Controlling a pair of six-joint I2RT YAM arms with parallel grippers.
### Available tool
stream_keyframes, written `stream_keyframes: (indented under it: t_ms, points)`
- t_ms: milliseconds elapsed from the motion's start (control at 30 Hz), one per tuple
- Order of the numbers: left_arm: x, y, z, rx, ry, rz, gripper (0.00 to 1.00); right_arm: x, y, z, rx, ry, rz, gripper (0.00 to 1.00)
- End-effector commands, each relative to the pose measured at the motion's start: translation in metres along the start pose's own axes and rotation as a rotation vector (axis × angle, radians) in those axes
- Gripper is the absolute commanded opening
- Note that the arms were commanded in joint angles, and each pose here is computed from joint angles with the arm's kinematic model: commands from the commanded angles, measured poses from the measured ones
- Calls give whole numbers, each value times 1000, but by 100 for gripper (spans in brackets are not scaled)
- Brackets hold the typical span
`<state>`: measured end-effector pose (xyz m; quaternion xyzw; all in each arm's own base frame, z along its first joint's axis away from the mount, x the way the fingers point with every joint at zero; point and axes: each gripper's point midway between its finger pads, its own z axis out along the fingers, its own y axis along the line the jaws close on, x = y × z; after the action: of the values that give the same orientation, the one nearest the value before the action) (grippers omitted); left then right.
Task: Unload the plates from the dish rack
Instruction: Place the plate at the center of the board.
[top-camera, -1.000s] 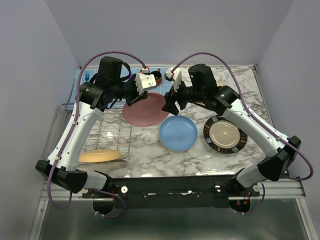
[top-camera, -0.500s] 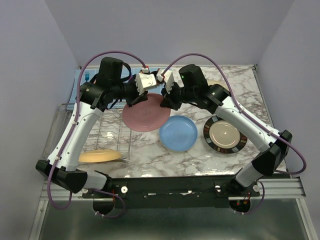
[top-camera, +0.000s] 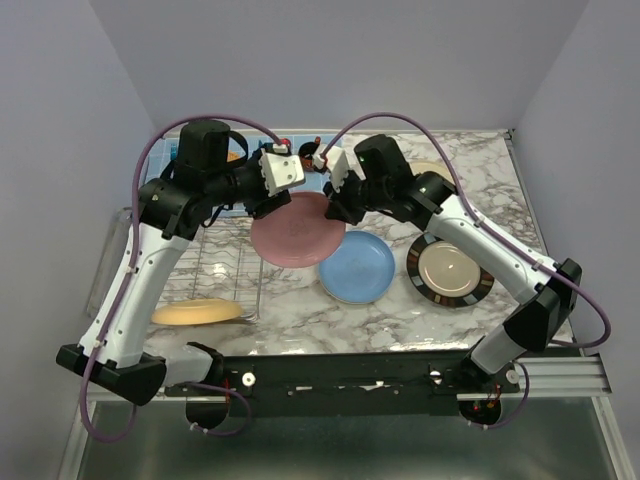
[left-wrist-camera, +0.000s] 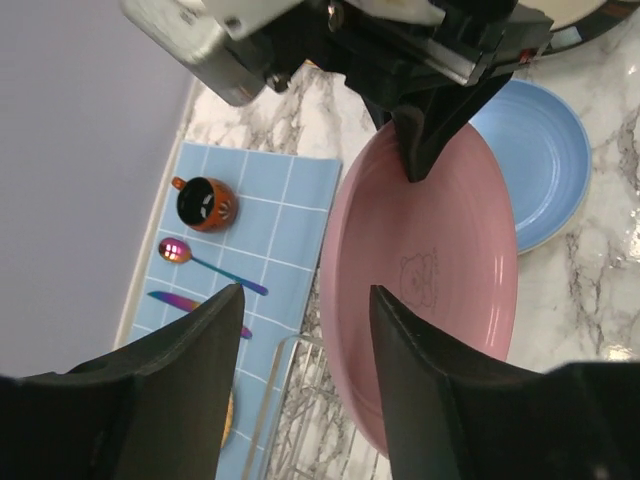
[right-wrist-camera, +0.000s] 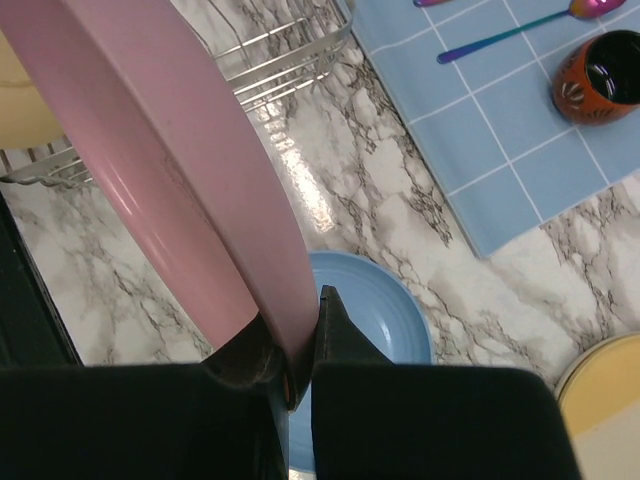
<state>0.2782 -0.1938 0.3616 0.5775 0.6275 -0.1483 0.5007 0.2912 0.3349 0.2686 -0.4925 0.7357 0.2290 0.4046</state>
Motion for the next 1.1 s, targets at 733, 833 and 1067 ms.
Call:
stream_keyframes:
  t_ms: [733,833,1067]
  points:
    - [44,11,-16,-162,138,184,74,154,-74,-7,-255,340,450,0]
    - [51,7,-13,-149,153,181,74,169,-71,-7,-305,374,485,1]
    - [59,0,-13,-130,172,178,74,203,-73,-3,-280,452,464,1]
